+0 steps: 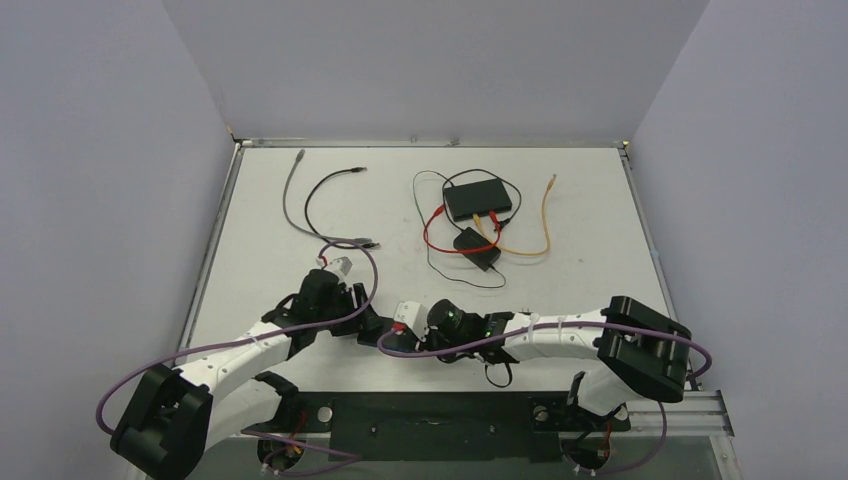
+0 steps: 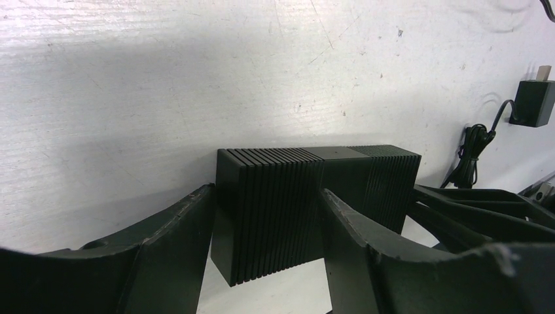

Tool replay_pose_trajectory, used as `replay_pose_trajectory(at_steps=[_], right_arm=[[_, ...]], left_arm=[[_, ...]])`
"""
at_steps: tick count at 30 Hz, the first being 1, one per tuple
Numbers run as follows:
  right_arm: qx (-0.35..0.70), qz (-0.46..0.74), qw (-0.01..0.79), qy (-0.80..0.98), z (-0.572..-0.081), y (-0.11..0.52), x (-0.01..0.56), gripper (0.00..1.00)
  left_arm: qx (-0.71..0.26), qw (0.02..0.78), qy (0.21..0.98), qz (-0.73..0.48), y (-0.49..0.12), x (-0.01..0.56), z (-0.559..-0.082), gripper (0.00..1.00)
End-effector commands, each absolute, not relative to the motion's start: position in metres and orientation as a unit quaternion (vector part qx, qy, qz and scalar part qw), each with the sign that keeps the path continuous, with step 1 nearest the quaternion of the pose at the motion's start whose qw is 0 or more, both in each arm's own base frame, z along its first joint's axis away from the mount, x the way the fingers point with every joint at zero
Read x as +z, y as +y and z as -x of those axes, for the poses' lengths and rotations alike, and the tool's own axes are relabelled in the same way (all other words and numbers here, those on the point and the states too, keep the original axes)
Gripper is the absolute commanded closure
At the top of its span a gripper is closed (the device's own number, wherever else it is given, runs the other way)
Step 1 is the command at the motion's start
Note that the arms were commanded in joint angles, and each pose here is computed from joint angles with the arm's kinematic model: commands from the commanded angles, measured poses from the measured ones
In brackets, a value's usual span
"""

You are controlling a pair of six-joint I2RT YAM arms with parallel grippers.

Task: Insert the plug into the switch port
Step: Insert the power into the switch port.

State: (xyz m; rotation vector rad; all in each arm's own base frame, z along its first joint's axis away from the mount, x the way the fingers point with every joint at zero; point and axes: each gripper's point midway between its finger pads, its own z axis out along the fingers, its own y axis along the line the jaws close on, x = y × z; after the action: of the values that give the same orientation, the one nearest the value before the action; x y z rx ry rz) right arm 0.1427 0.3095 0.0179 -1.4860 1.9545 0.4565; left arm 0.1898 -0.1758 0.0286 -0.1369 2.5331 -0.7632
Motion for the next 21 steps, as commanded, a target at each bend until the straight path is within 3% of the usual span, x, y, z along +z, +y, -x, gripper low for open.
replay_pose_trajectory(at_steps=[1, 21], right_arm=[[0.266, 0.552, 0.432, 0.661, -0.166, 0.385, 0.099, 1.0], [0.29, 0.57, 0.444, 0.627, -0.183, 0.403, 0.119, 1.0]], left_arm=[[-0.344, 0.187, 0.92, 0.023, -0.203, 0.034, -0.161, 0.46], [-0.366, 0.191, 0.911, 0.014, -0.215, 0.043, -0.152, 0.5]])
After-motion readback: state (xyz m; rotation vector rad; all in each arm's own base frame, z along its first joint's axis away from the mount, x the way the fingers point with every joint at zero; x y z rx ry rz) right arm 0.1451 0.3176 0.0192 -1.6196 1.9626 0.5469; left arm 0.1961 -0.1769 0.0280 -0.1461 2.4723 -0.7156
